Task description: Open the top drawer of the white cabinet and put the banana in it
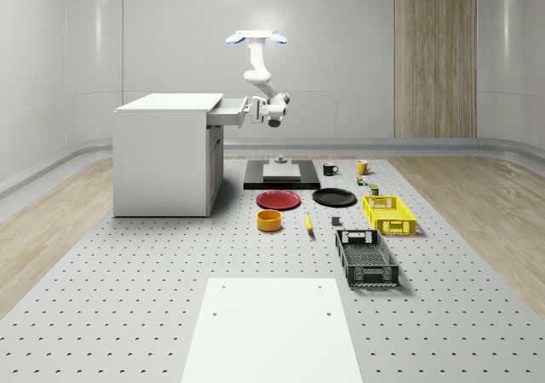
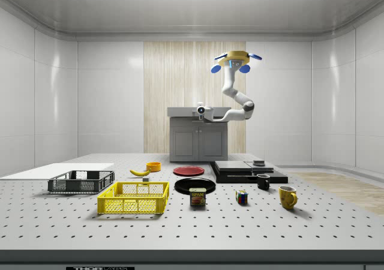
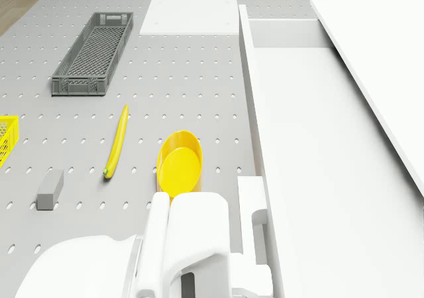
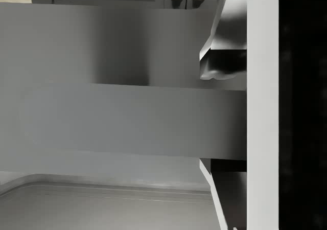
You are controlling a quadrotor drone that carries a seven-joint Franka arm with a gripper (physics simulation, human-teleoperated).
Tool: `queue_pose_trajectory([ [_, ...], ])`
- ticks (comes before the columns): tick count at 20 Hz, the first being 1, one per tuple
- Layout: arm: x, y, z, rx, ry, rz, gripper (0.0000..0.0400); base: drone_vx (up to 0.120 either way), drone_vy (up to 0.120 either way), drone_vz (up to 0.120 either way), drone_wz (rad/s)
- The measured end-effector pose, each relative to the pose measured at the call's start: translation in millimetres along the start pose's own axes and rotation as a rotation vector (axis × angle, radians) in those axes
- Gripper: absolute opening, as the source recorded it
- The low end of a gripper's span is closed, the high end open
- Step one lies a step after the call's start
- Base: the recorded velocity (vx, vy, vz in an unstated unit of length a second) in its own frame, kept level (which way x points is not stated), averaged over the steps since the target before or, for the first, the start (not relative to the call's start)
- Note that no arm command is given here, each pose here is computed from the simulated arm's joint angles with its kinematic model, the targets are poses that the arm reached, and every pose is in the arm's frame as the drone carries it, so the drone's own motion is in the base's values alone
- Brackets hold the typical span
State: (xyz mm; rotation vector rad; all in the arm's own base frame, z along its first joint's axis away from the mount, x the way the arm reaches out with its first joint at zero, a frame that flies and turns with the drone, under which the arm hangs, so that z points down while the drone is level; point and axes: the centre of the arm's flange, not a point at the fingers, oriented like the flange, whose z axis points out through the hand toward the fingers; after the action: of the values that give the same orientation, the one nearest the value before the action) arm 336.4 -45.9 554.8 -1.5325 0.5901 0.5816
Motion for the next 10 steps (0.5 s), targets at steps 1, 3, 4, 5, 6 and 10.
queue_pose_trajectory([
  [1, 0.8, 0.0, -4.3, 0.004, -0.002, 0.01, 0.0154, 0.0, 0.0, 0.0, 0.0],
  [3, 2.1, 0.2, -13.6, 0.01, -0.006, 0.03, 0.0154, 0.0, 0.0, 0.0, 0.0],
  [4, 2.6, 0.3, -18.5, 0.013, -0.007, 0.041, 0.0154, 0.0, 0.0, 0.0, 0.0],
  [5, 3.0, 0.4, -23.4, 0.014, -0.008, 0.044, 0.0154, 0.0, 0.0, 0.0, 0.0],
  [6, 0.3, -1.3, -29.4, 0.013, -0.007, 0.071, 0.0184, 0.0, 0.0, 0.0, 0.0],
  [10, -1.8, -1.5, -52.5, 0.01, -0.004, 0.057, 0.0207, 0.0, 0.0, 0.0, 0.0],
])
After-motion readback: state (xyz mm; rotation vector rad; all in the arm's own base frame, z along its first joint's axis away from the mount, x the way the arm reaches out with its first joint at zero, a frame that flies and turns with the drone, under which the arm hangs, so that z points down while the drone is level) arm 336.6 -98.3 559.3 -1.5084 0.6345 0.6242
